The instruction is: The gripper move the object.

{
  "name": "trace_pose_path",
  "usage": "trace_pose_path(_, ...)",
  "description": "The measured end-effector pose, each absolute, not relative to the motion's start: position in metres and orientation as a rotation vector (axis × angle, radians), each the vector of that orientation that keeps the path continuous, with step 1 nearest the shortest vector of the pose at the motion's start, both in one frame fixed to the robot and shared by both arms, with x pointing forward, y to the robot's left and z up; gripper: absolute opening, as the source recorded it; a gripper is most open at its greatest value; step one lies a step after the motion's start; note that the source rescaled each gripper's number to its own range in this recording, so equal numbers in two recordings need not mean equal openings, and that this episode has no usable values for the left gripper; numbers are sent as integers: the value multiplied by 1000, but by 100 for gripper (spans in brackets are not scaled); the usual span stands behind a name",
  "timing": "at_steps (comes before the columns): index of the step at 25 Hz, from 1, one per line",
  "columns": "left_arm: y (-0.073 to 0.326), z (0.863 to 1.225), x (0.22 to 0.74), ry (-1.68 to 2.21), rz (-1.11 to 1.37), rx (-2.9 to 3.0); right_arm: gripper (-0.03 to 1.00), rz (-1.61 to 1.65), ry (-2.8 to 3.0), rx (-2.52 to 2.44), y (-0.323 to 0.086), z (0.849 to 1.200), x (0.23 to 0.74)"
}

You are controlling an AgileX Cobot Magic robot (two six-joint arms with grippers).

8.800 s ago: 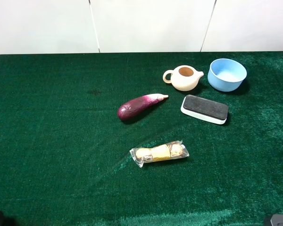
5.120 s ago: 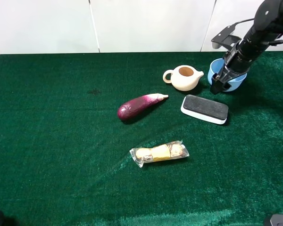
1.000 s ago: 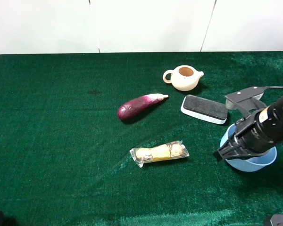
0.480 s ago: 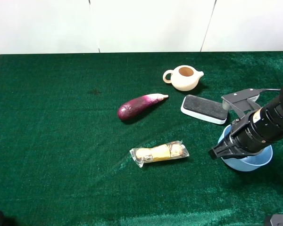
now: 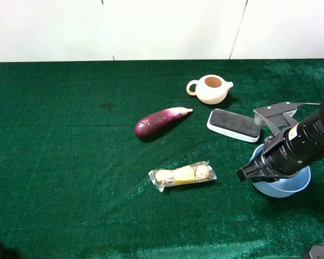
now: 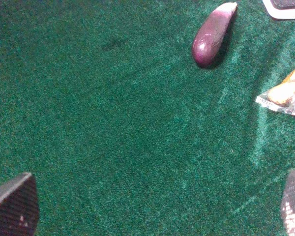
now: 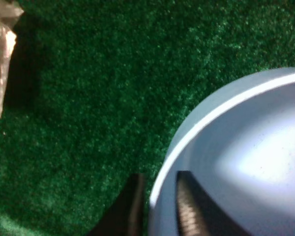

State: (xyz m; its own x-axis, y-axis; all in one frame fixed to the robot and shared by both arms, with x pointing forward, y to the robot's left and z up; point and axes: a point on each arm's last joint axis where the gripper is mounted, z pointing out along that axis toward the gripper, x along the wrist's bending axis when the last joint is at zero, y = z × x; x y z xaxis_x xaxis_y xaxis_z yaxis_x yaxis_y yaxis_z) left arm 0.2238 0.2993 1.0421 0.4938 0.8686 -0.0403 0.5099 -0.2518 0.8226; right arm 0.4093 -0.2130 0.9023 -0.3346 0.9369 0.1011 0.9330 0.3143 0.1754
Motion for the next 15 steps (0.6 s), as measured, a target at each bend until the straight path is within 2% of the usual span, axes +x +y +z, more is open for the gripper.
trace_pose_path(3, 299, 1042, 224, 1141, 550, 1914, 48, 315, 2532, 1801, -213, 902, 409)
trace_pose_path(11, 299, 1042, 224, 1141, 550, 1914, 89, 315, 2532, 1801, -213, 902, 409)
trace_pose_path(13, 299, 1042, 224, 1141, 550, 1914, 96, 315, 2532, 1801, -213, 902, 409)
trace_pose_path(15, 299, 1042, 224, 1141, 550, 1914, 98, 316, 2530, 1804, -213, 902, 409)
